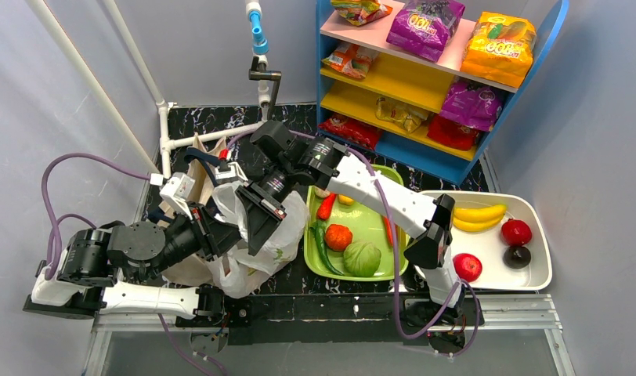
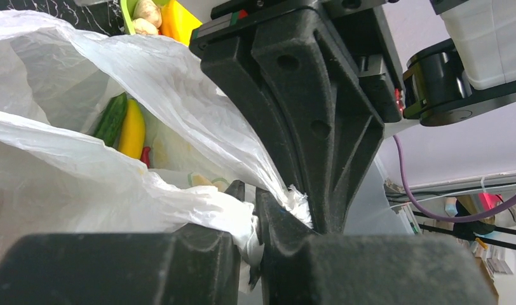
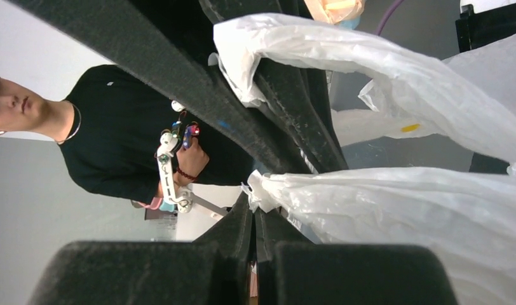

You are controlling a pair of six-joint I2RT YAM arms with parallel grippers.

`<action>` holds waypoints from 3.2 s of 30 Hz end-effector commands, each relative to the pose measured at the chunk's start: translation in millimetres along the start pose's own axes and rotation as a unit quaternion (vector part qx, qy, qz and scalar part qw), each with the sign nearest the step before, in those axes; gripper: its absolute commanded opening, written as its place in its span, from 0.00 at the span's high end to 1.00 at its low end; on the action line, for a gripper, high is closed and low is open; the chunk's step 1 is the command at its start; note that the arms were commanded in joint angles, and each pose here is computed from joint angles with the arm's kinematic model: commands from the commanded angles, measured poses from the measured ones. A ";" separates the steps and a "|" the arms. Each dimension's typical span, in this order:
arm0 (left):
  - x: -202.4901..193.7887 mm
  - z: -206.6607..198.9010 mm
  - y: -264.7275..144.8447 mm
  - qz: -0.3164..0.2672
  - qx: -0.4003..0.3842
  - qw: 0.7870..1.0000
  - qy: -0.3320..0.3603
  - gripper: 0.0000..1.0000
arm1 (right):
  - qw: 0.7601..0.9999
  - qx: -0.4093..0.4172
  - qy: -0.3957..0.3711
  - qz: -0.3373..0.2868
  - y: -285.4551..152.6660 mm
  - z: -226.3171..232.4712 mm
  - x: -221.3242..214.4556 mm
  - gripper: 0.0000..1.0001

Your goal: Place the food into the grocery bag and tie it

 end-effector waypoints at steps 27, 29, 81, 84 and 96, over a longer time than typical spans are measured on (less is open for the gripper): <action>-2.1 19.4 -49.4 0.149 0.020 0.988 0.019 0.46 | 0.999 -0.008 0.024 -0.029 -27.1 -22.0 -6.2 0.99; -3.8 18.2 -46.5 0.154 0.024 0.987 0.032 0.63 | 0.999 -0.009 0.028 -0.032 -31.0 -22.6 -6.3 0.99; -38.4 -26.0 39.2 0.234 0.197 0.919 0.248 0.14 | 0.926 -0.221 0.182 -0.246 -119.7 21.2 -19.2 0.99; -41.6 -22.3 44.3 0.226 0.212 0.915 0.259 0.21 | 0.926 -0.221 0.179 -0.247 -121.9 22.7 -19.0 0.99; -63.8 -33.8 54.2 0.234 0.088 0.937 0.243 0.07 | 0.923 -0.211 0.184 -0.264 -139.5 24.3 -14.3 0.99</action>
Point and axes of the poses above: each gripper's point midway between its finger pads, its own y axis out along the fingers, its own z axis along the line the jaws close on, x = y × z, the point moved 8 cm from there along -y, back along the fingers, and after that the axes turned 1 degree about y, right-handed, at the moved point
